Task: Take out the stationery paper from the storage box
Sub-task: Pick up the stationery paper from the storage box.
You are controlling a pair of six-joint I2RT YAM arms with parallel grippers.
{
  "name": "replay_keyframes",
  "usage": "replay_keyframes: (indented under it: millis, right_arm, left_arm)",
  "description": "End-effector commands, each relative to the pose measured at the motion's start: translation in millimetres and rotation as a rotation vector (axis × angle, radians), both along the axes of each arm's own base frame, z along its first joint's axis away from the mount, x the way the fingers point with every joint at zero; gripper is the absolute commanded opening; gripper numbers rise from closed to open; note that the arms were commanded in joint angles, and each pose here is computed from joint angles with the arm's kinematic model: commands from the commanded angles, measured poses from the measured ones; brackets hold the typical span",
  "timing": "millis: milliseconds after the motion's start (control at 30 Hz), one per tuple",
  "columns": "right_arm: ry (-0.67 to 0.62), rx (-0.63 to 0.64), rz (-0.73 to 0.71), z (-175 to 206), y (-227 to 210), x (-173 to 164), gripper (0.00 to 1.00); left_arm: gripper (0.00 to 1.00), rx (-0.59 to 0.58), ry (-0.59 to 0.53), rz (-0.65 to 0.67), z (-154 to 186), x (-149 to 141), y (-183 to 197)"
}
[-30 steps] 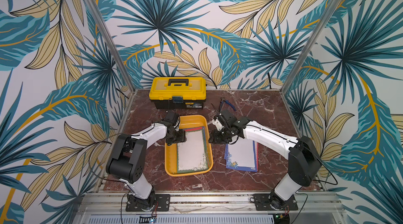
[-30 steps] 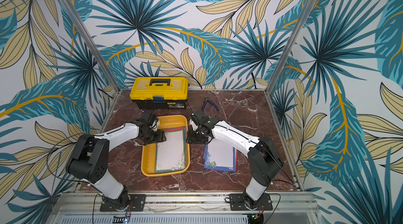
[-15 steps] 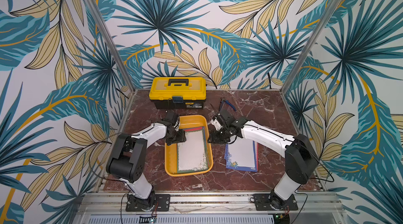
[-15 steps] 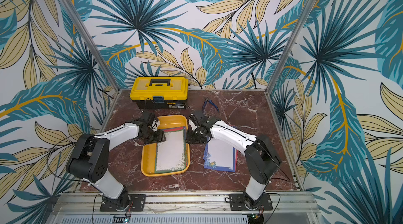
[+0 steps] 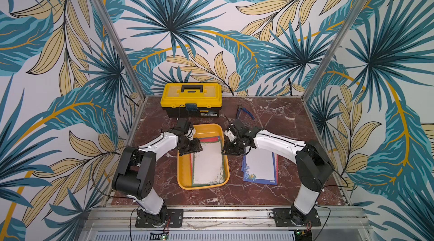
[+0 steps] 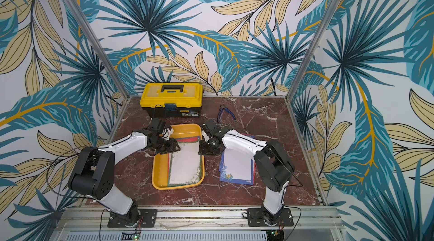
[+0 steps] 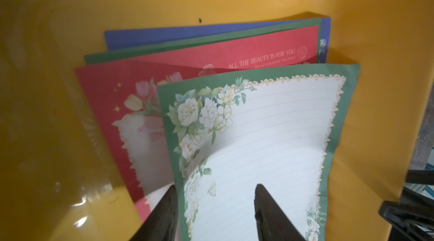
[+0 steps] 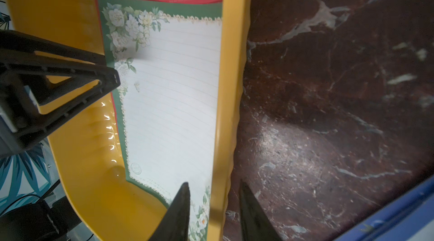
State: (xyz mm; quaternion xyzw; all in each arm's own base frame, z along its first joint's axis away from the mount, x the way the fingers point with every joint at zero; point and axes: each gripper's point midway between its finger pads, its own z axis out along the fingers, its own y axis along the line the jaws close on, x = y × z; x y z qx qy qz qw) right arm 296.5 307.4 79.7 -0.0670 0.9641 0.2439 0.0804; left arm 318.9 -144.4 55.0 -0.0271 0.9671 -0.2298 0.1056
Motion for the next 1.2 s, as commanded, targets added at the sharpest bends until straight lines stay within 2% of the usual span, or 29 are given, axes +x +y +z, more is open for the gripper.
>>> replay_keyframes:
  millis: [0, 400, 600, 700, 833, 933, 1133, 1167]
  right_arm:
    - [-0.001, 0.022, -0.003, 0.4, 6.6, 2.0, 0.36]
    - [0.013, 0.028, -0.002, -6.2, 8.5, 2.3, 0.32]
    - [0.014, 0.041, 0.003, -4.6, 11.6, 2.9, 0.32]
    - [0.015, 0.045, 0.007, -4.3, 12.4, 3.0, 0.31]
    - [0.018, 0.048, 0.011, -4.9, 13.9, 2.9, 0.31]
    - [0.023, 0.054, 0.016, -5.1, 15.7, 2.7, 0.31]
    - [0.013, 0.051, 0.014, -1.2, 14.6, 3.4, 0.31]
    - [0.007, 0.050, 0.013, 0.4, 14.1, 3.9, 0.31]
  left_arm:
    - [0.49, -0.056, -0.002, -0.009, 7.7, 0.5, -6.5]
    - [0.34, -0.097, 0.001, -0.010, 14.3, -8.8, -9.7]
    - [0.23, -0.131, 0.002, -0.010, 16.2, -10.5, -11.2]
    - [0.24, -0.136, 0.010, -0.013, 13.1, -11.9, -11.8]
    - [0.36, -0.119, 0.031, -0.017, 3.3, -12.9, -10.2]
    - [0.36, -0.109, 0.038, -0.024, -1.5, -12.5, -9.6]
    - [0.23, -0.094, 0.020, -0.031, -0.2, -10.2, -7.2]
    - [0.18, -0.090, 0.013, -0.033, 0.9, -9.7, -6.7]
